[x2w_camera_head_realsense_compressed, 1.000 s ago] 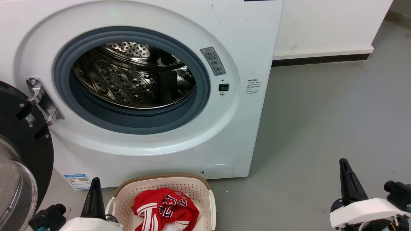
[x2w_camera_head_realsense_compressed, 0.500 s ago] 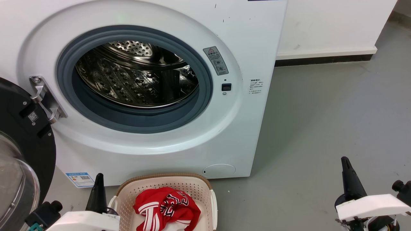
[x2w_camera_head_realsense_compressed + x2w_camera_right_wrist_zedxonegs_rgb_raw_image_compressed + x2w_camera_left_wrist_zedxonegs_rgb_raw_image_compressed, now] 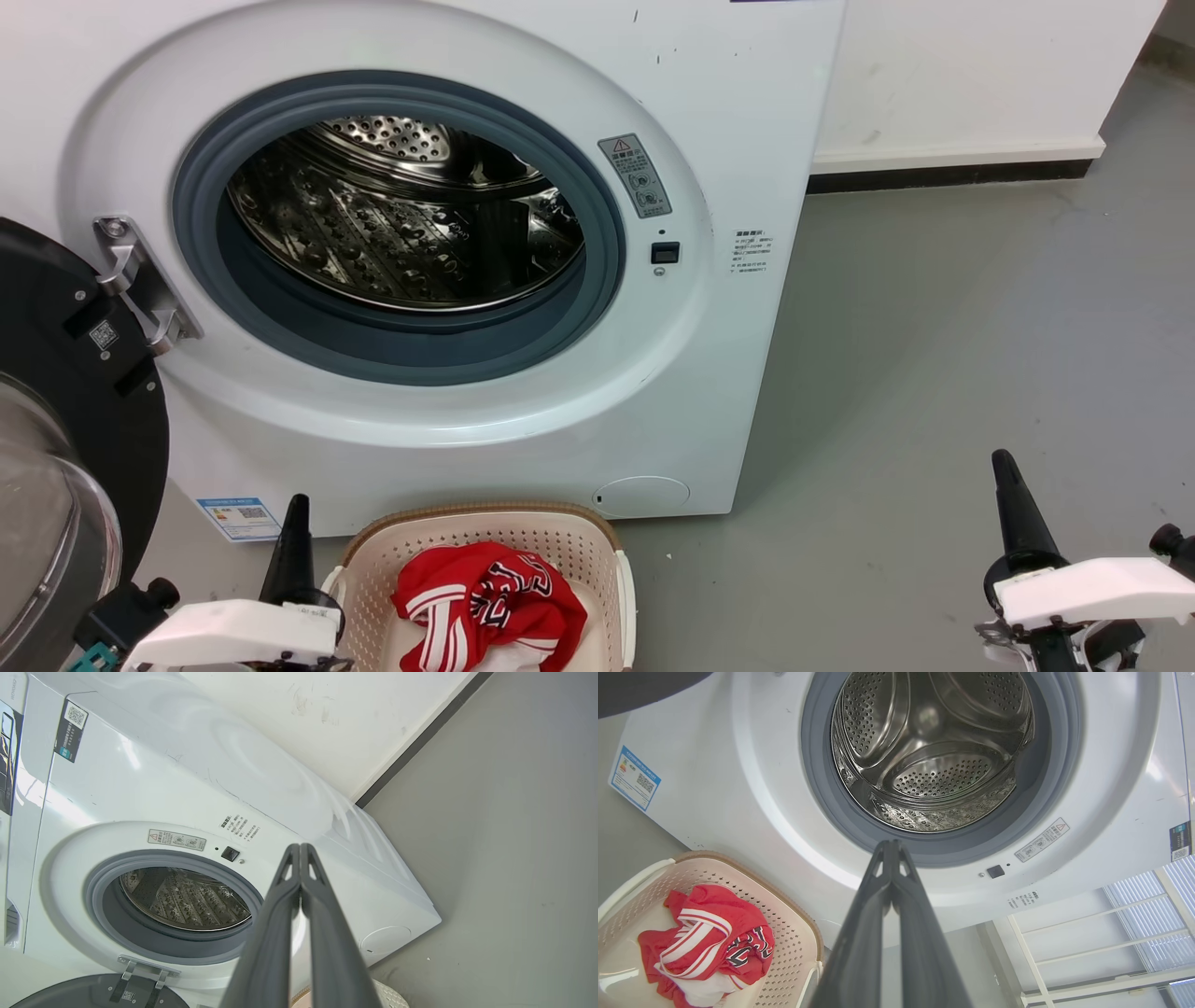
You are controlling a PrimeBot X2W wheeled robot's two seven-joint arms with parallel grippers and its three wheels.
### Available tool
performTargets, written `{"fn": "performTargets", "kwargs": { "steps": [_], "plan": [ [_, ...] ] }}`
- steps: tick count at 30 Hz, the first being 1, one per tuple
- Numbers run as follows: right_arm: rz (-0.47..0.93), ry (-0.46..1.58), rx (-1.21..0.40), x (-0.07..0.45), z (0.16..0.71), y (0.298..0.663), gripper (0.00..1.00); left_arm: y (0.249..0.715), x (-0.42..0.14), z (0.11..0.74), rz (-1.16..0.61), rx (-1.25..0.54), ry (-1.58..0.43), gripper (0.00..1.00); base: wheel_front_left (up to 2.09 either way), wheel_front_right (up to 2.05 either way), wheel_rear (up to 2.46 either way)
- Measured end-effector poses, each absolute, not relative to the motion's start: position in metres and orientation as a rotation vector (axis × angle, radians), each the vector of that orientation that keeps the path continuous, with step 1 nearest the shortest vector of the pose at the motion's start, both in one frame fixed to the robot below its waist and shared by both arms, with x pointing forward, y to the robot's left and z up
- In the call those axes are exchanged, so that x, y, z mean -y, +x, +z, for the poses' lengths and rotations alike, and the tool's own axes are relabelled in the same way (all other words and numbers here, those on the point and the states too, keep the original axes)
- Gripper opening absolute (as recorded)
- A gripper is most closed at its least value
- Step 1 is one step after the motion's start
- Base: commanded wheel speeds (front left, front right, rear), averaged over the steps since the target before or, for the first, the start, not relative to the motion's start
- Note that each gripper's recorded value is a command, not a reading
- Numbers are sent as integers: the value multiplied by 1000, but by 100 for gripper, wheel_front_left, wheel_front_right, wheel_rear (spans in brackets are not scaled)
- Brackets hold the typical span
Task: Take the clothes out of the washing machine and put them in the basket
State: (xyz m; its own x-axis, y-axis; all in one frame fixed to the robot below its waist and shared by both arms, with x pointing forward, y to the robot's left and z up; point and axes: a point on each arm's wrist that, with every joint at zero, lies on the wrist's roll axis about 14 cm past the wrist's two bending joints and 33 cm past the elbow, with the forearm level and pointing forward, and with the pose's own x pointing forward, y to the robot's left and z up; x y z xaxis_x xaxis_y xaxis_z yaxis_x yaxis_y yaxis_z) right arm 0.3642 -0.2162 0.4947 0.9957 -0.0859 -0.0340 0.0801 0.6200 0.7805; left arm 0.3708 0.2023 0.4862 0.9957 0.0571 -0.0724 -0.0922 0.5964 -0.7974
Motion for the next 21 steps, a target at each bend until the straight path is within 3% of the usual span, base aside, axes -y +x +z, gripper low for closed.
{"fn": "performTargets", "kwargs": {
  "steps": [21],
  "plan": [
    [-79, 1161, -5, 212, 495, 372, 0, 378, -200, 491, 64, -37, -1181, 0, 0, 0, 0]
  ]
}}
